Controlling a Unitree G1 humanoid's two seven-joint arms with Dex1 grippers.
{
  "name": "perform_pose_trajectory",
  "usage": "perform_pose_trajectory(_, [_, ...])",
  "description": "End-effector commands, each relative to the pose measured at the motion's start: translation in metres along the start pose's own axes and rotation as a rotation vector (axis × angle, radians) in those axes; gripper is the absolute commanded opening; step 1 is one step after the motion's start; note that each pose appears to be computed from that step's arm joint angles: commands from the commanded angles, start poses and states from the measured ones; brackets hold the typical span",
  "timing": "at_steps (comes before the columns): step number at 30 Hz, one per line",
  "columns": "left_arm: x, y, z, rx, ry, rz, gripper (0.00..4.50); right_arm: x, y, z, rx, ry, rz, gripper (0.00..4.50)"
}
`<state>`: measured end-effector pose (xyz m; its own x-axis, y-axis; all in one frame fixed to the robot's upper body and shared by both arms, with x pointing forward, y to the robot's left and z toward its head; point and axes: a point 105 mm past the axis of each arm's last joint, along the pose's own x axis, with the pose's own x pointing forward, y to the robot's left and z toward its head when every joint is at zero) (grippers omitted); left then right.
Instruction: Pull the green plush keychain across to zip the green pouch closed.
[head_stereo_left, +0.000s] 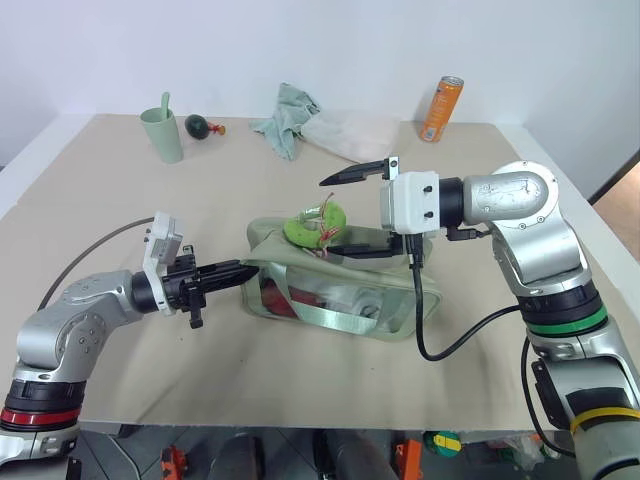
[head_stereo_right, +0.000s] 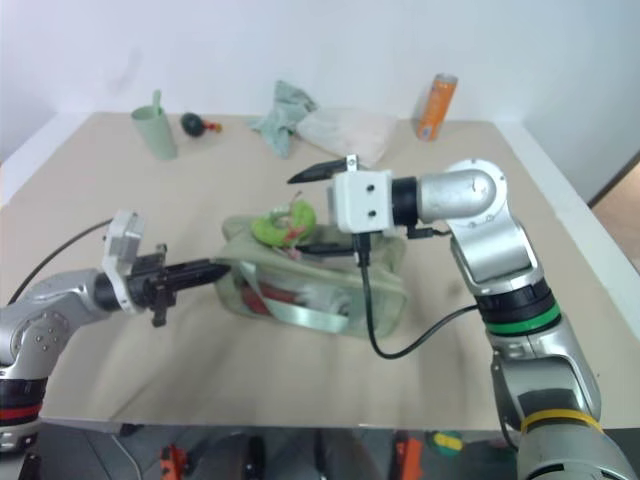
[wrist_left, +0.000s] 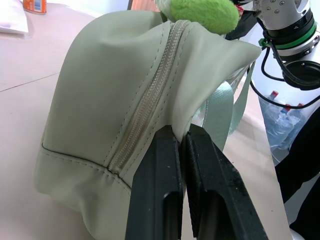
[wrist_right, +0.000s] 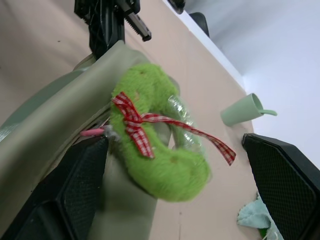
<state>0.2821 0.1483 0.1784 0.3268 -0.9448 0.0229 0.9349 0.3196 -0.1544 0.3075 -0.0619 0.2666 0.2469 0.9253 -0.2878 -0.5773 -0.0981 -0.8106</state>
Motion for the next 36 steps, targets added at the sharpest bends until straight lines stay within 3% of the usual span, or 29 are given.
perform_pose_trajectory(1, [0.001, -0.003, 0.0, 0.004, -0.001, -0.005, 0.0, -0.004, -0.014, 0.013, -0.038, -0.038, -0.028, 3.72])
perform_pose_trajectory(11, [0.003, -0.001, 0.001, 0.009, -0.008, -0.001, 0.0, -0.005, -0.006, 0.011, 0.0, -0.042, 0.021, 0.18])
perform_pose_trajectory(12, [0.003, -0.001, 0.001, 0.009, -0.007, 0.0, 0.0, -0.006, -0.005, 0.01, 0.005, -0.04, 0.026, 0.03])
perform_pose_trajectory(36, [0.007, 0.002, 0.003, 0.015, -0.014, -0.013, 0.0, -0.016, -0.004, 0.003, 0.077, -0.012, -0.017, 0.03])
